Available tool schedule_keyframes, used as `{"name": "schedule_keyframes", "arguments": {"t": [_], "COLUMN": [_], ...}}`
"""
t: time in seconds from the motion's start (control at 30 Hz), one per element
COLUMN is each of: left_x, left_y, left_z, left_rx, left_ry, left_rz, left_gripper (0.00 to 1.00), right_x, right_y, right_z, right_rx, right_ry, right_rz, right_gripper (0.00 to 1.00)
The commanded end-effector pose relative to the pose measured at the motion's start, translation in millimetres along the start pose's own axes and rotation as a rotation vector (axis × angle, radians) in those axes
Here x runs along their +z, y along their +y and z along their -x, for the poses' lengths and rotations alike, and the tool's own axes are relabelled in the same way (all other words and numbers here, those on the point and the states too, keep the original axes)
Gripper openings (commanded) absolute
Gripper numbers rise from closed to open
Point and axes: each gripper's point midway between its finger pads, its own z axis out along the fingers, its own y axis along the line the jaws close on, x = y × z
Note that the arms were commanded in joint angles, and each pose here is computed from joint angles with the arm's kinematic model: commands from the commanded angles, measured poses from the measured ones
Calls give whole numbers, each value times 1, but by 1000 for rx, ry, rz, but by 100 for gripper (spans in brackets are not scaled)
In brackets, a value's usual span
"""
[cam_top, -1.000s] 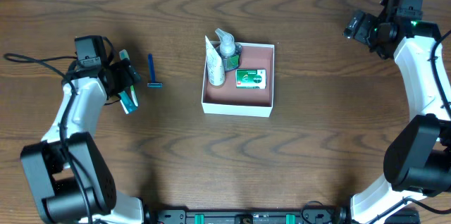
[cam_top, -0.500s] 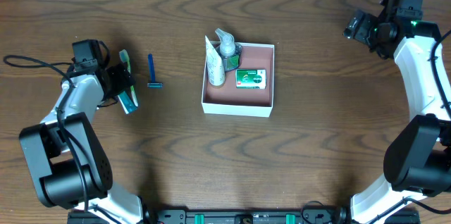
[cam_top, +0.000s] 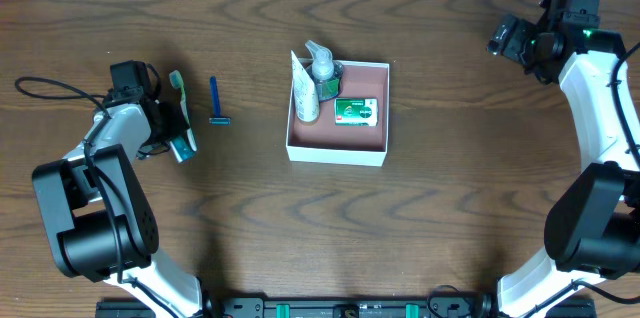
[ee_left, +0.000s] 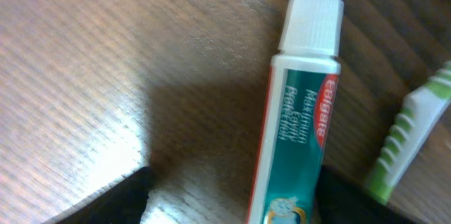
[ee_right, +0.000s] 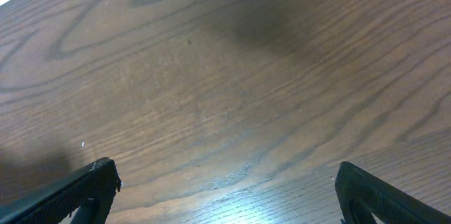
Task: Pack container
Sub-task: 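Reach the left gripper to the Colgate toothpaste tube and grasp it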
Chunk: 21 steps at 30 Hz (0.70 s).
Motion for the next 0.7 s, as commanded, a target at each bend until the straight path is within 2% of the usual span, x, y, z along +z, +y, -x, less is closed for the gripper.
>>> {"name": "schedule_keyframes", "arguments": {"t": [0.0,0.1,0.17,0.43,0.67], "left_x": [5,4,4,-7,-66], "left_y": [4,7,9,-1,-16], "left_z": [-10,-19,-23,-17,24], "left_rx": [-5,-1,1,-3,-12], "left_ry": [46,80,97,96,-17], "left_rz": [18,32,39,-10,-82], "left_gripper": [48,32,25,19,19], "right_x": [1,1,1,1,1], "right_y": [1,1,1,1,1], "right_z": [3,3,3,3,3], "right_rx": [11,11,11,11,11], "right_ry": [-6,-6,-6,-6,-6], "right_rz": [-6,-6,-6,-6,-6], "right_gripper": [99,99,99,99,99]}}
